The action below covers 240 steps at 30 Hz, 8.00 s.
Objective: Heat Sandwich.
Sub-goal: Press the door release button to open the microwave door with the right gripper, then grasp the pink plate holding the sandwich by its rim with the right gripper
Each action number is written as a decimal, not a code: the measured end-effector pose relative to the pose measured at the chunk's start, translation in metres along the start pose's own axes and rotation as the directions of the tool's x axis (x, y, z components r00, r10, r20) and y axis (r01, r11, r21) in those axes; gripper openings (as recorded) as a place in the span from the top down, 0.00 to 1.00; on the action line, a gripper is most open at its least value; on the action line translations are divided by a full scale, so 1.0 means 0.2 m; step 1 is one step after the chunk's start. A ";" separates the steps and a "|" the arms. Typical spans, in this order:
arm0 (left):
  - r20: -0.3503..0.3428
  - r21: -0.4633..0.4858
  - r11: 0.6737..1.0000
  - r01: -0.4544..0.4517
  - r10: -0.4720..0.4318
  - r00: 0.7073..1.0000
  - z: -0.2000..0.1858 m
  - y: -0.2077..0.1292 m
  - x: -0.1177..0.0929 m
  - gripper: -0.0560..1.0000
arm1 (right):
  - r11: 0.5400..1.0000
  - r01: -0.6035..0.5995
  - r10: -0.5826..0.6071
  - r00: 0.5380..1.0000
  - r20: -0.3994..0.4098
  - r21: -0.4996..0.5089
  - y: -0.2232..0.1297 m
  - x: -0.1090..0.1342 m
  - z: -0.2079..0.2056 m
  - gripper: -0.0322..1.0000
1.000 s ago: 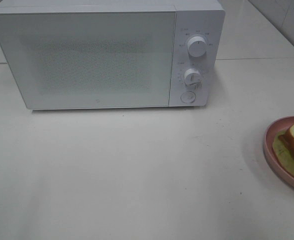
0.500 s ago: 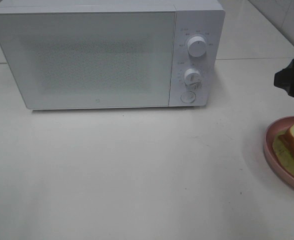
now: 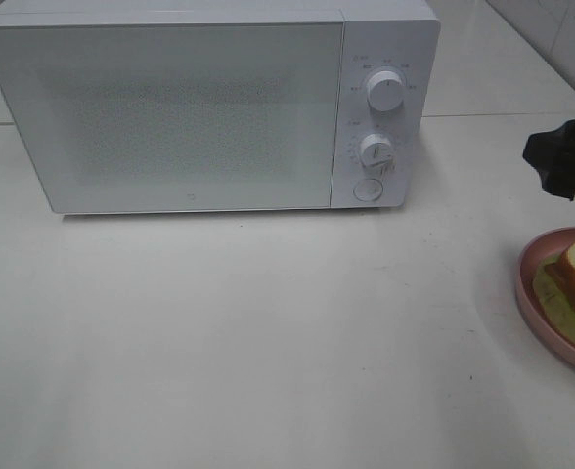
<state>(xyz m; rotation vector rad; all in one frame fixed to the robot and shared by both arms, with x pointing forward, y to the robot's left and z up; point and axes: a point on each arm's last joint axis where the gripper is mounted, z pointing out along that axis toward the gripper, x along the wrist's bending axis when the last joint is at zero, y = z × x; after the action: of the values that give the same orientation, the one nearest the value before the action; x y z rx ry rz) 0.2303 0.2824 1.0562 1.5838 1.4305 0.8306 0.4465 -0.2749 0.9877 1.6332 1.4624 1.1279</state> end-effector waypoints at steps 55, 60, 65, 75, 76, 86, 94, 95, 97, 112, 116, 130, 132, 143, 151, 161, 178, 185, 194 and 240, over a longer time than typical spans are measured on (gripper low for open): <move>0.000 0.000 1.000 -0.001 0.001 1.000 0.00 0.00 0.00 0.02 | 0.958 -0.272 0.270 0.962 -0.042 -0.089 -0.46 0.50 0.17 0.27; 0.000 0.000 1.000 -0.001 0.001 1.000 0.00 0.00 0.00 0.02 | 0.817 -0.572 0.568 0.820 -0.069 -0.072 -0.46 0.50 0.17 0.33; 0.000 0.000 1.000 -0.001 0.001 1.000 0.00 0.00 0.00 0.02 | 0.608 -0.792 0.788 0.610 -0.087 -0.048 -0.46 0.50 0.17 0.42; 0.000 0.000 1.000 -0.001 0.001 1.000 0.00 0.00 0.00 0.02 | 0.375 -0.927 0.922 0.375 -0.091 -0.019 -0.46 0.50 0.17 0.80; 0.000 0.000 1.000 -0.001 0.001 1.000 0.00 0.00 0.00 0.02 | 0.362 -0.932 0.929 0.362 -0.083 -0.014 -0.46 0.50 0.17 0.85; 0.000 0.000 1.000 -0.002 0.002 1.000 0.00 0.00 0.00 0.02 | 0.310 -0.951 0.950 0.310 -0.051 0.003 -0.48 0.50 0.17 0.97; 0.000 0.000 1.000 -0.003 0.003 1.000 0.00 0.00 0.00 0.02 | 0.285 -0.958 0.959 0.285 0.000 0.015 -0.48 0.51 0.21 0.97; 0.000 0.000 1.000 -0.003 0.003 1.000 0.00 0.00 0.00 0.02 | 0.277 -0.961 0.961 0.278 0.007 0.014 -0.47 0.52 0.22 0.97; 0.000 0.000 1.000 -0.003 0.003 1.000 0.00 0.00 0.00 0.02 | 0.268 -0.963 0.963 0.268 0.007 0.014 -0.46 0.53 0.25 0.97; 0.000 0.000 1.000 -0.003 0.003 1.000 0.00 0.00 0.00 0.02 | 0.215 -0.976 0.974 0.217 0.062 0.027 -0.51 0.61 0.48 0.97; 0.000 0.000 1.000 -0.003 0.003 1.000 0.00 0.00 0.00 0.02 | 0.213 -0.977 0.976 0.213 0.050 0.015 -0.48 0.59 0.53 0.97; 0.000 0.000 1.000 -0.003 0.003 1.000 0.00 0.00 0.00 0.02 | 0.228 -0.974 0.973 0.228 0.042 0.022 -0.43 0.56 0.71 0.97; 0.000 0.000 1.000 -0.003 0.003 1.000 0.00 0.00 0.00 0.02 | 0.231 -0.973 0.972 0.232 0.039 0.022 -0.43 0.56 0.74 0.97; 0.000 0.000 1.000 -0.003 0.003 1.000 0.00 0.00 0.00 0.02 | 0.225 -0.974 0.973 0.225 0.044 0.024 -0.45 0.56 0.82 0.97; 0.000 -0.001 1.000 -0.003 0.003 1.000 0.00 0.00 0.00 0.02 | 0.213 -0.977 0.976 0.214 0.035 0.010 -0.41 0.53 0.87 0.97; 0.000 -0.001 1.000 -0.003 0.003 1.000 0.00 0.00 0.00 0.02 | 0.210 -0.978 0.977 0.211 0.040 0.006 -0.42 0.53 0.91 0.97; 0.000 -0.001 1.000 -0.003 0.003 1.000 0.00 0.00 0.00 0.02 | 0.209 -0.978 0.978 0.209 0.024 -0.010 -0.44 0.54 0.96 0.97; 0.000 -0.001 1.000 -0.003 0.003 1.000 0.00 0.00 0.00 0.02 | 0.179 -0.984 0.984 0.178 0.021 -0.027 -0.41 0.54 0.98 0.97; 0.000 -0.001 1.000 -0.003 0.003 1.000 0.00 0.00 0.00 0.02 | 0.166 -0.985 0.985 0.164 0.048 -0.041 -0.40 0.54 1.01 0.97; 0.000 -0.001 1.000 -0.003 0.003 1.000 0.00 0.00 0.00 0.02 | 0.238 -0.968 0.959 0.247 0.136 0.078 -0.37 0.50 0.67 0.97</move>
<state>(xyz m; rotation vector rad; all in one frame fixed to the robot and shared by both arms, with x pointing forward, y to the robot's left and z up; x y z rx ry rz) 0.2301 0.2824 1.0562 1.5858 1.4277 0.8331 0.5383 -0.1569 0.8839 2.7954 0.2519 1.5508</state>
